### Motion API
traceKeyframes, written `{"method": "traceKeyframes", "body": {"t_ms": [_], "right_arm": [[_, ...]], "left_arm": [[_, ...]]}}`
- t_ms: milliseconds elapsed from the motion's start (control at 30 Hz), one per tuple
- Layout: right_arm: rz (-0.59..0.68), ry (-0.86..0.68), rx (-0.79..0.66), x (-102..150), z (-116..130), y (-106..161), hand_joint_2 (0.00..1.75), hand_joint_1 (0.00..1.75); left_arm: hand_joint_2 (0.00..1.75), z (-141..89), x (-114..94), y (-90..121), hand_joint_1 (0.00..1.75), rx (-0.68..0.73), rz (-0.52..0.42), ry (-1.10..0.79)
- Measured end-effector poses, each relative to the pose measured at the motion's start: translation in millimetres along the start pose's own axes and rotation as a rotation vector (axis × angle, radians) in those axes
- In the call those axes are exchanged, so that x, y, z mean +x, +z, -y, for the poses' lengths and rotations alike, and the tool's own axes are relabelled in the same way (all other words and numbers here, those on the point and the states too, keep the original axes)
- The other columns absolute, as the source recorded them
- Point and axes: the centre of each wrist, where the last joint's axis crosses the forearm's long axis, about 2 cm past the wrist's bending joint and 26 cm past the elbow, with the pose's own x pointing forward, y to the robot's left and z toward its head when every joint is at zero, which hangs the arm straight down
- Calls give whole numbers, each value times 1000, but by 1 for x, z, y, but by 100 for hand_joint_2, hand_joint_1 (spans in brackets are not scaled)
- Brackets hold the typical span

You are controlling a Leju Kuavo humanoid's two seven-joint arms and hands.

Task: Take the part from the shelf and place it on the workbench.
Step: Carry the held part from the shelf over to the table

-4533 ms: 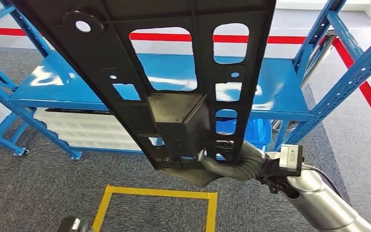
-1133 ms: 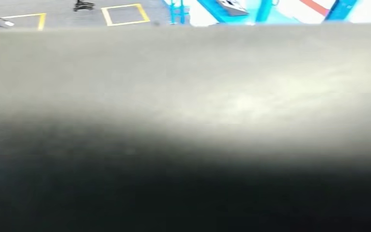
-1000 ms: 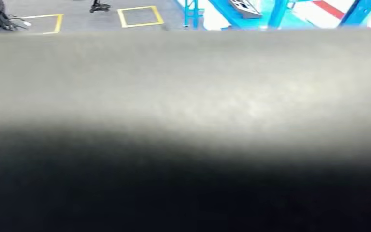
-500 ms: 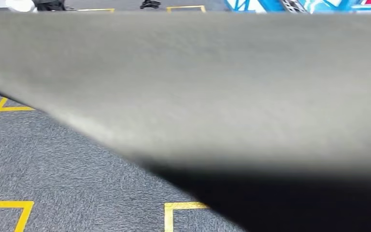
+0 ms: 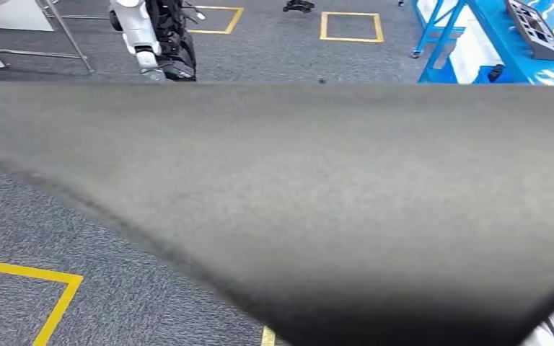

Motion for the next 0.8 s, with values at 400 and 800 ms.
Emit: {"method": "traceKeyframes", "body": {"t_ms": [400, 800], "right_arm": [[-14, 16, -8, 4, 0, 9, 175, 175], [-11, 22, -8, 8, 3, 15, 175, 175]], "left_arm": [[0, -21, -5, 1, 0, 89, -7, 94], [0, -50, 6, 2, 0, 172, 48, 159]]}}
